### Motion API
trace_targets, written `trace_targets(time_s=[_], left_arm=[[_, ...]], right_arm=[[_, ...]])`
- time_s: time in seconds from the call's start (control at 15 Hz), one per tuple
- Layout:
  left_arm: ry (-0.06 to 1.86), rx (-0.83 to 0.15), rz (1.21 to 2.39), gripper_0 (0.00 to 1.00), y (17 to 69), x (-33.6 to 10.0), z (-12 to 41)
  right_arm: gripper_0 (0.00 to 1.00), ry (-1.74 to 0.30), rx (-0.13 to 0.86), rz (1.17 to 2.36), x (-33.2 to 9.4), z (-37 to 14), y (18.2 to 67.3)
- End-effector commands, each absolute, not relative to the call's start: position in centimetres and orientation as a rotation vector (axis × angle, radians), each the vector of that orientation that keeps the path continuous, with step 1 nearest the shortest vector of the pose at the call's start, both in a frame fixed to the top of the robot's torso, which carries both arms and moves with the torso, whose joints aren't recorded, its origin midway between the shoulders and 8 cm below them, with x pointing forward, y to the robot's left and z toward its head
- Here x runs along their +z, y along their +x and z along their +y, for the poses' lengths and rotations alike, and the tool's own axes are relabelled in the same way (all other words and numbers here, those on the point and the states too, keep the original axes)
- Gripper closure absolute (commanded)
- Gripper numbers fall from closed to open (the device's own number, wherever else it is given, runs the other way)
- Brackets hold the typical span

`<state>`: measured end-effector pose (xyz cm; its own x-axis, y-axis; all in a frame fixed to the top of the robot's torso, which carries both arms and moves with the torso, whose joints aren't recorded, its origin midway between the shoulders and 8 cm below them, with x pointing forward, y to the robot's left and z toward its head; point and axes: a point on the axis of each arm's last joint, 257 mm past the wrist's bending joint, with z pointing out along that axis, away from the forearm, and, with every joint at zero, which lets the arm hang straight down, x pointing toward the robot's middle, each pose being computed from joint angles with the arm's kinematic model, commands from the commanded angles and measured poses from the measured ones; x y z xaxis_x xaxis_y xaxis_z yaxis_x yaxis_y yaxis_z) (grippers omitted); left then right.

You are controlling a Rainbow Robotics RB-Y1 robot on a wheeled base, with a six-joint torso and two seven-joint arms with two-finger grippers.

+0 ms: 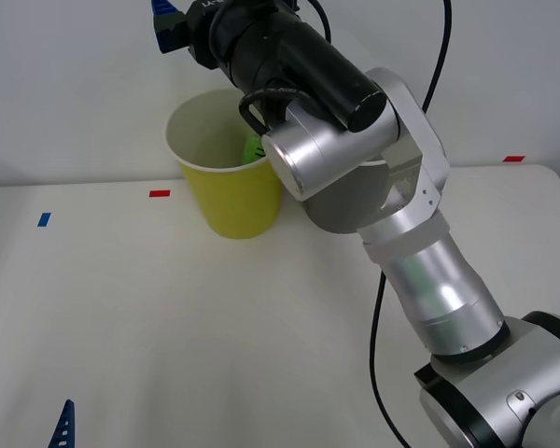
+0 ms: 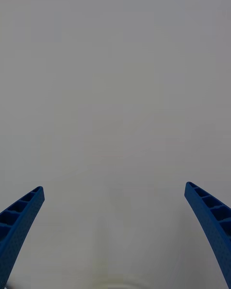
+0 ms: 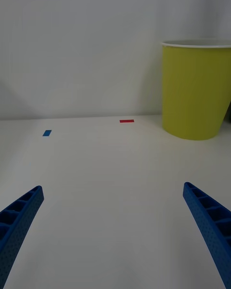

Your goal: Put cans in the gray bin and PET bottles in the light green bin.

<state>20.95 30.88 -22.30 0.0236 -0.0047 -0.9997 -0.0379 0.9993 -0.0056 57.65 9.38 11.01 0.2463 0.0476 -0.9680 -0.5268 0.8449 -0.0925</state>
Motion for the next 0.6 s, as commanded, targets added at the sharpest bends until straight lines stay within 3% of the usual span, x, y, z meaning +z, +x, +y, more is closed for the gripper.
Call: trace_targets(time_s=[0.07,0.13,0.6], left_arm=[[-0.034,0.026,1.547,0.00,20.9,-22.3,30.9],[-0.034,0.026,1.547,0.00,20.9,-22.3,30.9],[-0.034,0.026,1.547,0.00,20.9,-22.3,30.9]], right_arm=[[0.00,-0.457,0.421,1.372,11.8,7.1,55.5],[0.00,-0.451,0.446,1.373,11.8,6.7,55.3],[0.00,-0.462,0.349,1.282,12.1,-1.6,50.6]])
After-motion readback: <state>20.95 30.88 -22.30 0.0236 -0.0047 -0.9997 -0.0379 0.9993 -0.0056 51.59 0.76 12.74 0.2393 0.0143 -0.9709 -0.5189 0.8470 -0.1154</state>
